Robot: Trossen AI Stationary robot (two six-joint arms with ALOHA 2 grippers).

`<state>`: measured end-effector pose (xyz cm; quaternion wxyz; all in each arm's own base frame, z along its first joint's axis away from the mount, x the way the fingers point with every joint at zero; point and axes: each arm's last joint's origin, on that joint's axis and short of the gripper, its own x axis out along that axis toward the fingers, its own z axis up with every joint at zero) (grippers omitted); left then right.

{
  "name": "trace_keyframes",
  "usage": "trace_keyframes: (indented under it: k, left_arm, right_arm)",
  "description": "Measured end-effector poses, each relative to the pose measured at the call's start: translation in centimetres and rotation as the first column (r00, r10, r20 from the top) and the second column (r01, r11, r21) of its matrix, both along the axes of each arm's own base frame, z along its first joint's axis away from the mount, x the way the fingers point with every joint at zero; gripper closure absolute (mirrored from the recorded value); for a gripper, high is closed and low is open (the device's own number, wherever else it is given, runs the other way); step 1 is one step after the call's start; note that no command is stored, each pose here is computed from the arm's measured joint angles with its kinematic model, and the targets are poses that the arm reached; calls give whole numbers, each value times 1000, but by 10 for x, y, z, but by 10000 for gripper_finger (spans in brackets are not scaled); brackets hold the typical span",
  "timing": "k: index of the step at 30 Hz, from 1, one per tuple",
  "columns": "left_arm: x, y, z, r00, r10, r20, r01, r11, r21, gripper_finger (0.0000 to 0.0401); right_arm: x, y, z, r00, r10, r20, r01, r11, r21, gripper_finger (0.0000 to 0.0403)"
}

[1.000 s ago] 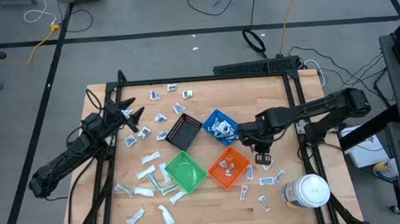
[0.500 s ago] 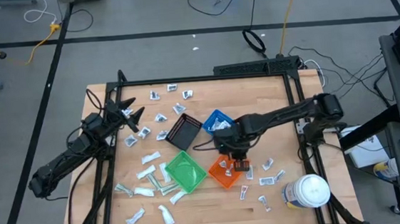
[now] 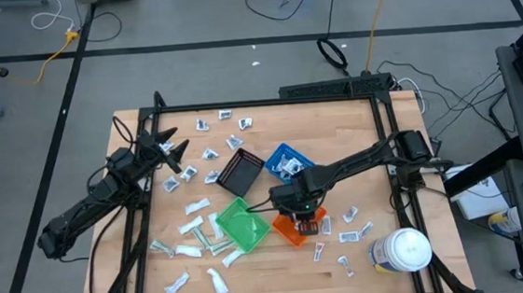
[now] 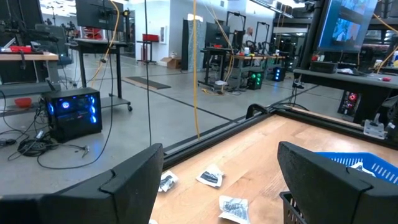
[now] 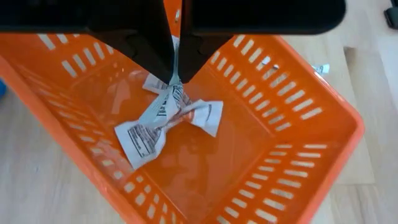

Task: Pick & Place First Aid Supplies
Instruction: Put the orange ointment pack into the orange bin

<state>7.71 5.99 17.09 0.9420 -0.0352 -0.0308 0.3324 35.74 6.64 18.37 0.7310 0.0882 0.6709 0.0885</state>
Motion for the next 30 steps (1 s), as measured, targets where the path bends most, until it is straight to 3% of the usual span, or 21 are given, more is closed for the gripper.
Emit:
trace_keyframes:
  k: [5, 11, 17, 23, 30]
  left_arm:
    - [0, 0, 0, 1000, 0, 0, 0, 1000, 0, 77]
    - [0, 0, 0, 1000, 0, 0, 0, 1000, 0, 77]
    - [0, 0, 0, 1000, 0, 0, 0, 1000, 0, 77]
    - [0, 0, 0, 1000, 0, 0, 0, 1000, 0, 77]
    - [0, 0, 0, 1000, 0, 0, 0, 1000, 0, 77]
  right_arm:
    - [0, 0, 0, 999, -44, -11, 44, 999, 20, 356]
    - [1, 0, 0, 997, -71, -6, 71, 997, 7, 254]
    - [-6, -2, 15, 1000, 7, 25, -7, 1000, 2, 178]
    - [-14, -3, 35, 990, 109, 87, -108, 994, -17, 161]
    - [-39, -10, 44, 985, 126, 114, -113, 987, -116, 161]
